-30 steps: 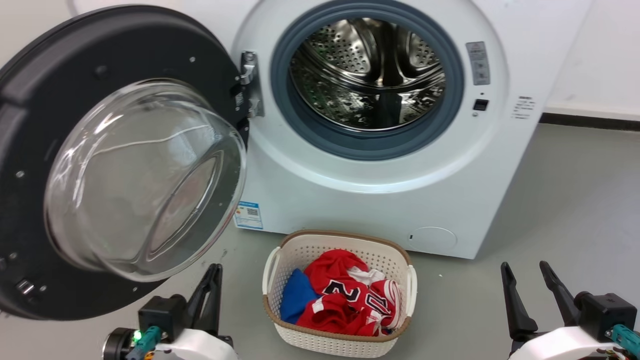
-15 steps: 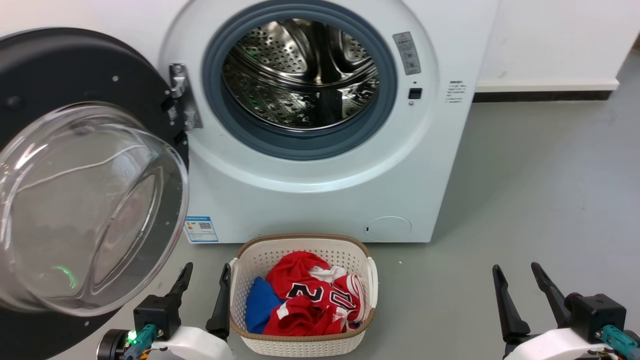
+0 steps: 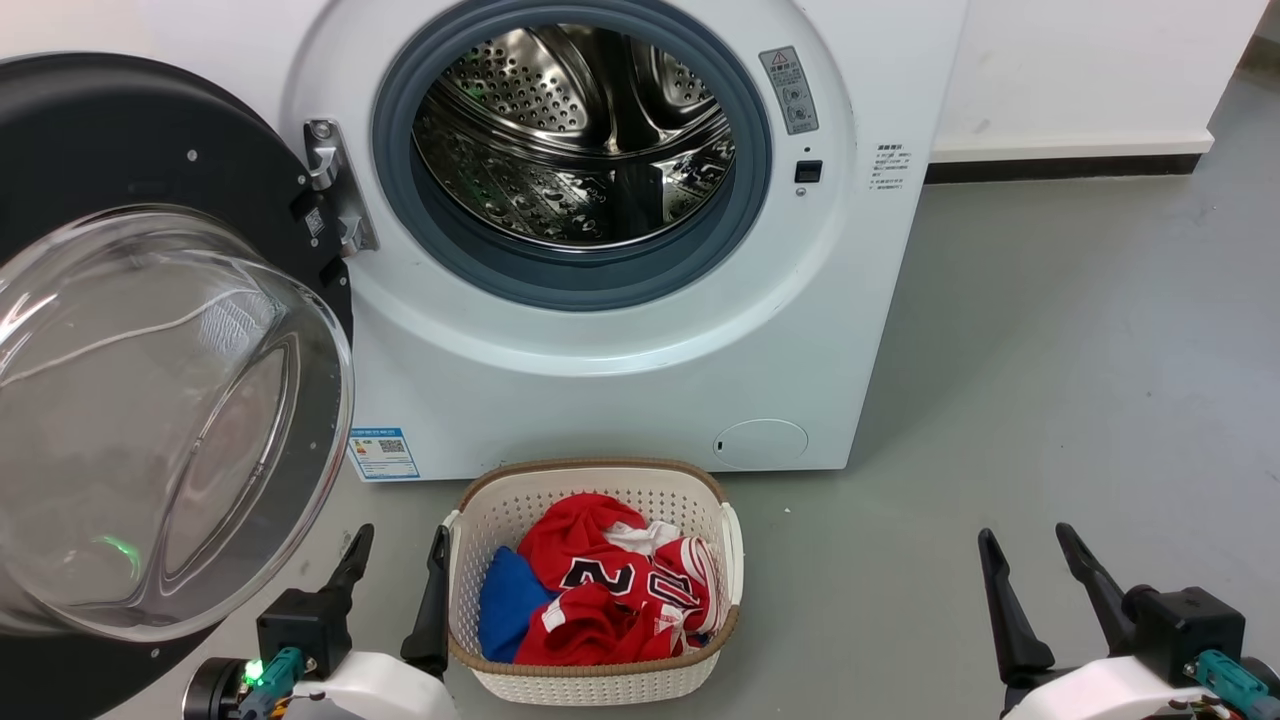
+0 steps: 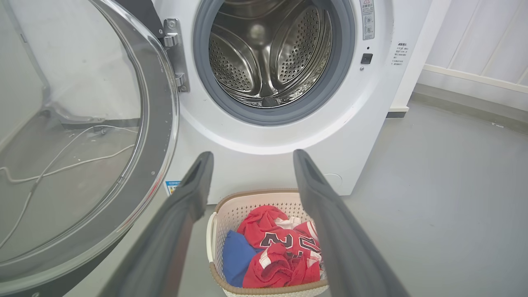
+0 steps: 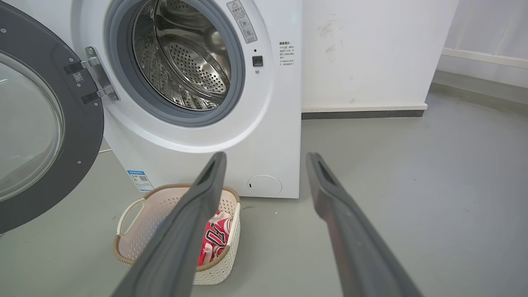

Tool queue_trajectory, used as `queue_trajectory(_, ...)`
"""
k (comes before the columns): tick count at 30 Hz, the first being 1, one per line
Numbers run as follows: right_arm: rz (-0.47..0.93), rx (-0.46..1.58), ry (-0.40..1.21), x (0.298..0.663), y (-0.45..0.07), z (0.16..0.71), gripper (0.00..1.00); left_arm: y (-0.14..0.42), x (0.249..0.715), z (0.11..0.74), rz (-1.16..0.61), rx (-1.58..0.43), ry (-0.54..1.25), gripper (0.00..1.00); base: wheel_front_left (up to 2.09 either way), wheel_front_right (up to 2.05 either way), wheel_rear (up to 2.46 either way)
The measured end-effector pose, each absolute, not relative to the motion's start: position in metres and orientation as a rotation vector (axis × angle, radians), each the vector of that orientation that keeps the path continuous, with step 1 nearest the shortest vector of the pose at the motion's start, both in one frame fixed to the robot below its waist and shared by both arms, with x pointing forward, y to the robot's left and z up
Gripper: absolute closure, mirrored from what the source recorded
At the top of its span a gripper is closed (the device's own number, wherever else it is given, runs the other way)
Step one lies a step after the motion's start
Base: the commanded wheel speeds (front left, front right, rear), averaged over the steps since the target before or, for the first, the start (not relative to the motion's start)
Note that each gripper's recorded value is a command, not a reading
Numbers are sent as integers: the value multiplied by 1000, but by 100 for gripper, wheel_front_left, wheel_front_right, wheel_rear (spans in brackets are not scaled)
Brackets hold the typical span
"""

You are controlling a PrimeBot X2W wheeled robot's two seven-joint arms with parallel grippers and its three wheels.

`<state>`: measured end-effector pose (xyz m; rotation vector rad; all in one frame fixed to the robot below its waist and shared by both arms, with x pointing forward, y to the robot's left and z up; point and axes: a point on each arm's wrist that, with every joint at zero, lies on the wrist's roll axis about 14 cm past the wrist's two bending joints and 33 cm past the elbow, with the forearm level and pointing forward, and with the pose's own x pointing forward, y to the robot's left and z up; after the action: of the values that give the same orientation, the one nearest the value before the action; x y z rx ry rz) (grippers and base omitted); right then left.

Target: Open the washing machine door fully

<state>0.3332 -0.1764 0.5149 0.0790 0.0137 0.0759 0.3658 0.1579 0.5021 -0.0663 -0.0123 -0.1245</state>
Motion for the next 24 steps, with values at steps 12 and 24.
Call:
queue_trajectory(12, 82, 81, 11, 334, -175, 515, 0, 160, 365, 502, -125, -57, -12, 0, 0, 0, 0)
queue_trajectory(24, 75, 168, 56, 330, -175, 500, 100, 161, 359, 482, -101, -134, 64, 100, 0, 0, 0)
